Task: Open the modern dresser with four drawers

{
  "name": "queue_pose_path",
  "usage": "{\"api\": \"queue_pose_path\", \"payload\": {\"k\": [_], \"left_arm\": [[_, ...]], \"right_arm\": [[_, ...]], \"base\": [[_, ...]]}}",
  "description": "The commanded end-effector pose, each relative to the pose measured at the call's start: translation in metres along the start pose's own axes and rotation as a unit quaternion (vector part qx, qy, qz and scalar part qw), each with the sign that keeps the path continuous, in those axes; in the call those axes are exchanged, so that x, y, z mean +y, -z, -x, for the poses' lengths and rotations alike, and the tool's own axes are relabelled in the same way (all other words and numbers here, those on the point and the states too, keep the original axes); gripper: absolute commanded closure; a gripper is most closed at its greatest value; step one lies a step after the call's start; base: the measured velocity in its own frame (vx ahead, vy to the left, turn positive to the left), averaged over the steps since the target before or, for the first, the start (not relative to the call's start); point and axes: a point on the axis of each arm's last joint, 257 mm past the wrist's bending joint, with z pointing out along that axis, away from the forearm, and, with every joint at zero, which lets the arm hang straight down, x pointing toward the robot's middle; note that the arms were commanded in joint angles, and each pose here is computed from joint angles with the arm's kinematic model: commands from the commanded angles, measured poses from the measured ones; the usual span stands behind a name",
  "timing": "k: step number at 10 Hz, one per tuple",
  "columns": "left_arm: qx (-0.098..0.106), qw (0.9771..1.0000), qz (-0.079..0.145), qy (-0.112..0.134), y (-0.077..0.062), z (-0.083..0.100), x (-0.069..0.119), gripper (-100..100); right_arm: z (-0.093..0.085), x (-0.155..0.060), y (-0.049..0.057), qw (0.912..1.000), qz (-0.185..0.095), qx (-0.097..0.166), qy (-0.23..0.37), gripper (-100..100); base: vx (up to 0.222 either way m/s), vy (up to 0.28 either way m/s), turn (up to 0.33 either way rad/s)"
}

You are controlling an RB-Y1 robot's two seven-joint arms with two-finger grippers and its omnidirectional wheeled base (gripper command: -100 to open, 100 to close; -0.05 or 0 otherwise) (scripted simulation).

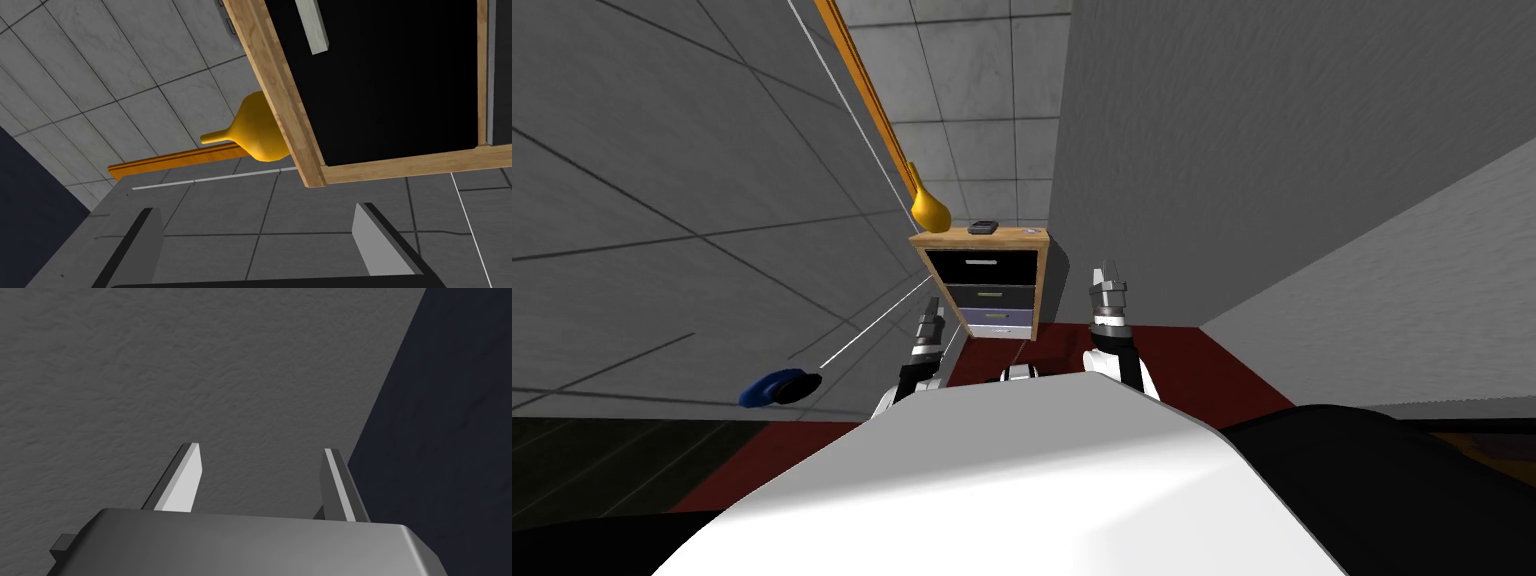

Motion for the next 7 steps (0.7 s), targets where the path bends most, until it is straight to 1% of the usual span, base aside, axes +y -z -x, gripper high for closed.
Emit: {"api": "queue_pose_path", "payload": {"k": [1,5,7], "left_arm": [[0.009,0.9998,0.016,-0.005,0.003,-0.007,0.024,-100],[0.024,0.9987,0.045,-0.012,0.010,-0.022,0.062,-100],[0.030,0.9979,0.056,-0.015,0.013,-0.029,0.078,-100]], "right_arm": [[0.000,0.000,0.000,1.0000,0.000,0.000,0.000,0],[0.000,0.000,0.000,1.0000,0.000,0.000,0.000,0],[0.000,0.000,0.000,1.0000,0.000,0.000,0.000,0]], "base": [[0.093,0.009,-0.023],[0.100,-0.004,-0.027],[0.113,0.001,-0.028]]}}
